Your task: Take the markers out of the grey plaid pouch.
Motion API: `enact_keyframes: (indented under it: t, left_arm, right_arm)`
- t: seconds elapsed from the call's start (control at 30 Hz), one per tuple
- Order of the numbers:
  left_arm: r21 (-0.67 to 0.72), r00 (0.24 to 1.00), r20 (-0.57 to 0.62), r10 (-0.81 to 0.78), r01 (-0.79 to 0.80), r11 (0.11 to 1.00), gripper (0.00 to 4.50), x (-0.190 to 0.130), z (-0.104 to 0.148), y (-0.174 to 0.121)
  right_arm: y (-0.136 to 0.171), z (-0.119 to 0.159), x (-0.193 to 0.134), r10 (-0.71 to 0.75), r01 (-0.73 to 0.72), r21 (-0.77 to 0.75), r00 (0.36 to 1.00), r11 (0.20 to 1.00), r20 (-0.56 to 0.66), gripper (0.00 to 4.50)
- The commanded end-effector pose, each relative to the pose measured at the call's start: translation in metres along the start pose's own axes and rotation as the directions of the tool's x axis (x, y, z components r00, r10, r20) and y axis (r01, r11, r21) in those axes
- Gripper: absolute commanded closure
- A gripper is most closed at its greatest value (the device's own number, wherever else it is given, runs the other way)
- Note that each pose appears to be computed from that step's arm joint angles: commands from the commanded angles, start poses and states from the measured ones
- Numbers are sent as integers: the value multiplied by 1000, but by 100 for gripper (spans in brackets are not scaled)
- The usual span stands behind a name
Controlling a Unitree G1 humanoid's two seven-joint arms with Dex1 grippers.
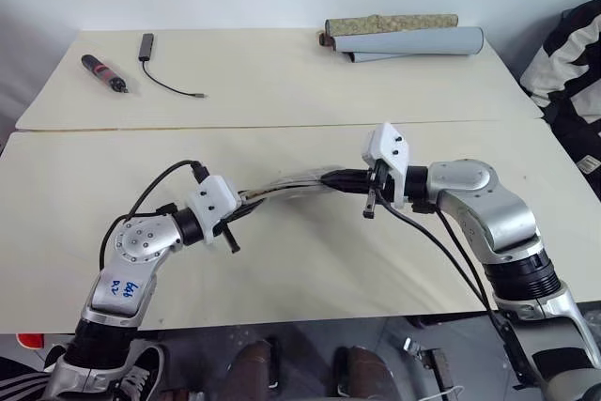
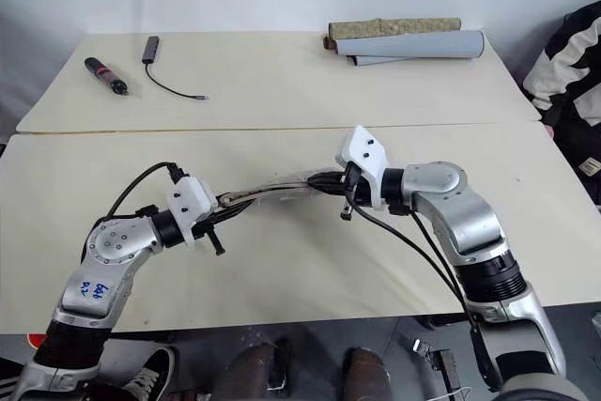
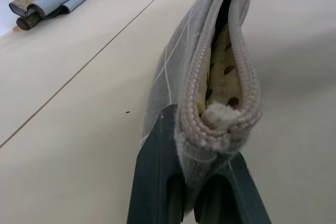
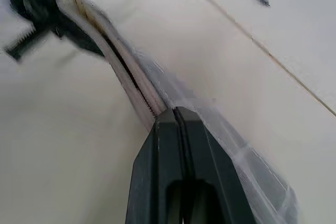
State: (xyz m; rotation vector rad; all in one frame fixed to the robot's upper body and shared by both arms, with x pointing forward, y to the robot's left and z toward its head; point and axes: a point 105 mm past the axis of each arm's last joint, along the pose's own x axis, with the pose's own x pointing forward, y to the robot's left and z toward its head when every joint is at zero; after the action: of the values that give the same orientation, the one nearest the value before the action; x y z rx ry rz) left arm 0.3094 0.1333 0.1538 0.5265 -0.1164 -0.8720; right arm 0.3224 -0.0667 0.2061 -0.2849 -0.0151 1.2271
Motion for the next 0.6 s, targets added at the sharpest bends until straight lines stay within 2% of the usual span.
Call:
enact_keyframes:
  t: [0.03, 0.13, 0.23, 0.53, 0.6]
  left_arm:
    - [31, 999, 46, -3, 2, 1000, 450, -1, 13, -1]
    - [44, 999, 42, -16, 14, 999, 450, -1, 13, -3]
    - [29, 999, 52, -11, 10, 1000, 450, -1, 15, -2]
    - [25, 999, 53, -13, 11, 1000, 450, -1, 15, -3]
    - [32, 998, 54, -21, 20, 999, 450, -1, 16, -4]
  right_arm:
    - [6, 15, -4, 23, -21, -62, 999, 998, 31, 448]
    - [5, -6, -6, 7, -13, -102, 998, 995, -63, 448]
    - [-1, -11, -7, -28, 20, -106, 997, 994, -76, 448]
    - [5, -8, -3, 12, -19, -115, 998, 993, -61, 448]
    - [-1, -17, -3, -24, 7, -137, 993, 991, -120, 448]
